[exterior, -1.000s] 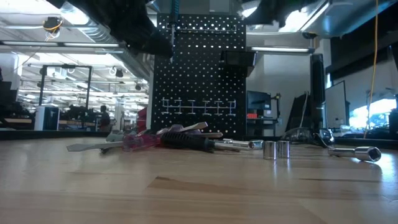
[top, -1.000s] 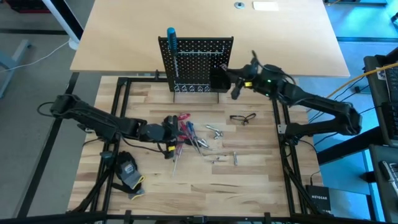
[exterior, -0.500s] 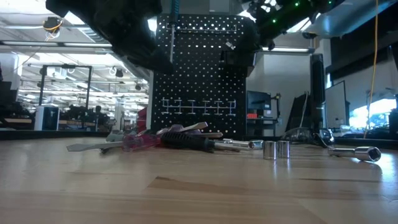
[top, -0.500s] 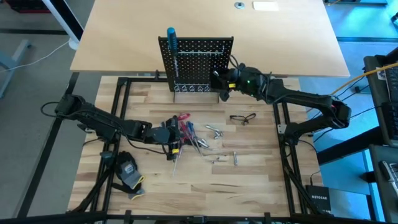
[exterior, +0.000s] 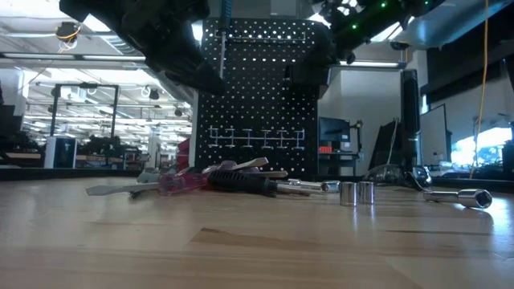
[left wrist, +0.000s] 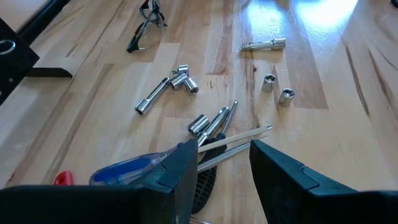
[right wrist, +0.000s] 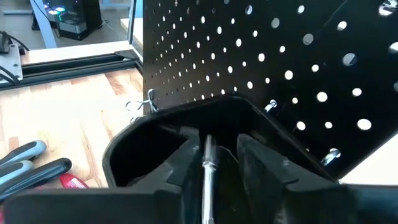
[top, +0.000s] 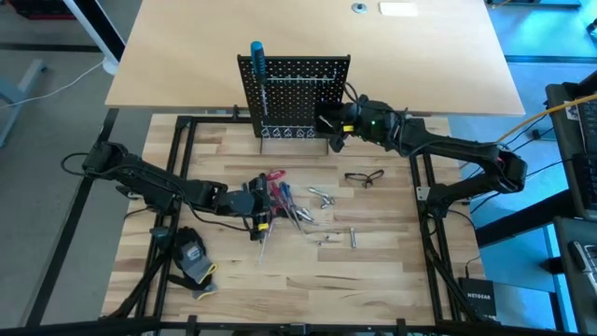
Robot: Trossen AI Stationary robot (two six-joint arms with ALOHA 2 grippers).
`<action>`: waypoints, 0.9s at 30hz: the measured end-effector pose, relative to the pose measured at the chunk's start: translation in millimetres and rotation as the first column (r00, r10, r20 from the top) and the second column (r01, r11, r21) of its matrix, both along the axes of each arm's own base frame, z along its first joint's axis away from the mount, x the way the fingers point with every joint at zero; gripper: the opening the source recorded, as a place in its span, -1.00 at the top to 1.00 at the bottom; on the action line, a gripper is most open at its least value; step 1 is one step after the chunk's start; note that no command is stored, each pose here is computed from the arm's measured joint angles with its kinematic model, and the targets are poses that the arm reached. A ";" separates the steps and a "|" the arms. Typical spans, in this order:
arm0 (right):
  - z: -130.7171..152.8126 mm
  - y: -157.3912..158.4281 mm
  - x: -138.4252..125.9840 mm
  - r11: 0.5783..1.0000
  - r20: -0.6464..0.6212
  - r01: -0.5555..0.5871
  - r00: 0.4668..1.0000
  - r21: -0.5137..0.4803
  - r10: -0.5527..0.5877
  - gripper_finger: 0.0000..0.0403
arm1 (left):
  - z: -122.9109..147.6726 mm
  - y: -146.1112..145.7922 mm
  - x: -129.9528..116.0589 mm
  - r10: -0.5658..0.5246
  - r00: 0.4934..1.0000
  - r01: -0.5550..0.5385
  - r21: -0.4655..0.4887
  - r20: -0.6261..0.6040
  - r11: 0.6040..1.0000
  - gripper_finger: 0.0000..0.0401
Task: Hang tools onto peg board
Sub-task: Put the silver extension bar into the black bin on the peg board
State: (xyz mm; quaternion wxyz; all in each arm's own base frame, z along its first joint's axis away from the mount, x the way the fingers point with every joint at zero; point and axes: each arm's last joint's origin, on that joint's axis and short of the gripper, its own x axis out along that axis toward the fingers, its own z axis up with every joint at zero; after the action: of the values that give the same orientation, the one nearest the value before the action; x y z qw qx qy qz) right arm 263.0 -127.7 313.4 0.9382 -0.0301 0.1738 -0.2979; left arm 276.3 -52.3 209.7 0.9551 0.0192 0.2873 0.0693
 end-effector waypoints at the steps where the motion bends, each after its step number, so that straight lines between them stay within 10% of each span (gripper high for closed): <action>1: 1.0 0.7 -0.9 1.000 -0.001 -0.002 1.000 -0.003 0.002 0.39 | 0.0 0.0 0.0 0.000 1.000 0.000 0.000 0.000 1.000 0.32; 14: 29.1 71.9 -13.0 0.946 0.056 -0.323 0.945 0.000 0.322 0.29 | -0.3 0.1 -0.3 0.000 1.000 0.000 0.001 -0.005 1.000 0.32; 27: -36.7 120.3 14.3 0.873 -0.314 -0.425 0.816 0.241 0.484 0.28 | -0.4 0.1 -0.4 0.000 1.000 0.000 0.000 -0.005 1.000 0.32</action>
State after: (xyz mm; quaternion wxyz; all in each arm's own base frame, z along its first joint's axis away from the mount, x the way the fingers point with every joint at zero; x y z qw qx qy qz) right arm 277.3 -7.4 276.7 0.9323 -0.0502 0.3561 -0.0388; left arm 276.0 -52.2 209.4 0.9544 0.0195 0.2897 0.0695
